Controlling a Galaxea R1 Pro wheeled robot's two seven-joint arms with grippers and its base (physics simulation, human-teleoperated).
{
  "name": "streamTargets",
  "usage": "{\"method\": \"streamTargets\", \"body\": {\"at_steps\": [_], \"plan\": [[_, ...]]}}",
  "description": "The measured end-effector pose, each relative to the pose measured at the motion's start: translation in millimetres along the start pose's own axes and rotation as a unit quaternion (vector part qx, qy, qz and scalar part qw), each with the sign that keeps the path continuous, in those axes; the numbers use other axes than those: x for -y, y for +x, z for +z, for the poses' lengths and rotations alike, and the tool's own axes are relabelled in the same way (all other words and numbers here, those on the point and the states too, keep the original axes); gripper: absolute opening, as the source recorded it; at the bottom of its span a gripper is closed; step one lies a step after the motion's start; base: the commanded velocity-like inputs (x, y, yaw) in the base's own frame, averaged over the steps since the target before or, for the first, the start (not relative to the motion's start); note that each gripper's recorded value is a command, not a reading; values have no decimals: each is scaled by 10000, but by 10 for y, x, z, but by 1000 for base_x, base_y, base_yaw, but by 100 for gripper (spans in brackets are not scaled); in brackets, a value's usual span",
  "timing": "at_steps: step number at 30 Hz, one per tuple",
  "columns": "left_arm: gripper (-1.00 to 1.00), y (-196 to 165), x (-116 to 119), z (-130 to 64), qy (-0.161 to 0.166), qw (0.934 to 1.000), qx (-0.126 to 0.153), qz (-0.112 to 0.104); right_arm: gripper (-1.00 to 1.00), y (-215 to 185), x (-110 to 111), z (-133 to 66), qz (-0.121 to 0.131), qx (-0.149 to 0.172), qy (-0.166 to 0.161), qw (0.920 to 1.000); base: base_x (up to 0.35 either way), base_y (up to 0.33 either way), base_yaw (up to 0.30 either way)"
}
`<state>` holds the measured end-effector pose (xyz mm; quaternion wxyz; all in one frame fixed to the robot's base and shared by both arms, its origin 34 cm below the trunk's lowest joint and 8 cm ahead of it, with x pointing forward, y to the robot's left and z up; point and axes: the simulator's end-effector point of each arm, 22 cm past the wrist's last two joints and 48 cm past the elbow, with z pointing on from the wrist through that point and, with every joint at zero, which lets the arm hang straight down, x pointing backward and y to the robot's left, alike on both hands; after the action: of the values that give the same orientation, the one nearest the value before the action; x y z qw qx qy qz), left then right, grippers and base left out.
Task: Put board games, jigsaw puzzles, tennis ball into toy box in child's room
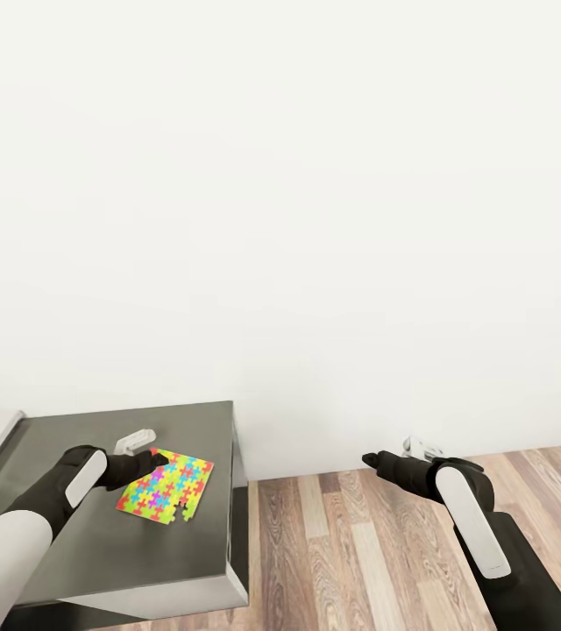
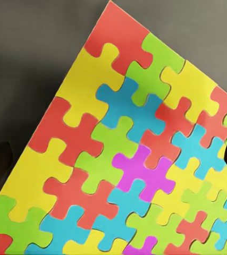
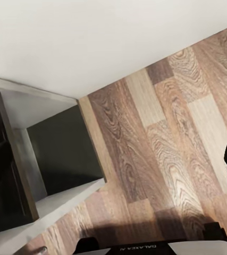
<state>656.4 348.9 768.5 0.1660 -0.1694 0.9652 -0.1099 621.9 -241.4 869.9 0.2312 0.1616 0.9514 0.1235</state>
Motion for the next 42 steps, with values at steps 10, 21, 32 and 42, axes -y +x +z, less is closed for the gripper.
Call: {"method": "streamTargets", "body": {"at_steps": [10,21,32,42], "plan": [[100,-3,-13,-3,-15,10000,2,10,100,3,-1,0,-4,-7,-2,10000,0,-17,0],[100,-2,-12,-3,-9,10000,-5,3,100,4,-1,1,-5,-10,-3,10000,-8,-81,0],[100,0,-13,-5,-6,10000,-9,2,100,4,3,-1,-9,-12,-1,10000,-8,-60,0],[100,-3,2,-8,44,10000,-9,-16,100,5,2,0,-8,-13,-2,10000,0,0,0]]}}
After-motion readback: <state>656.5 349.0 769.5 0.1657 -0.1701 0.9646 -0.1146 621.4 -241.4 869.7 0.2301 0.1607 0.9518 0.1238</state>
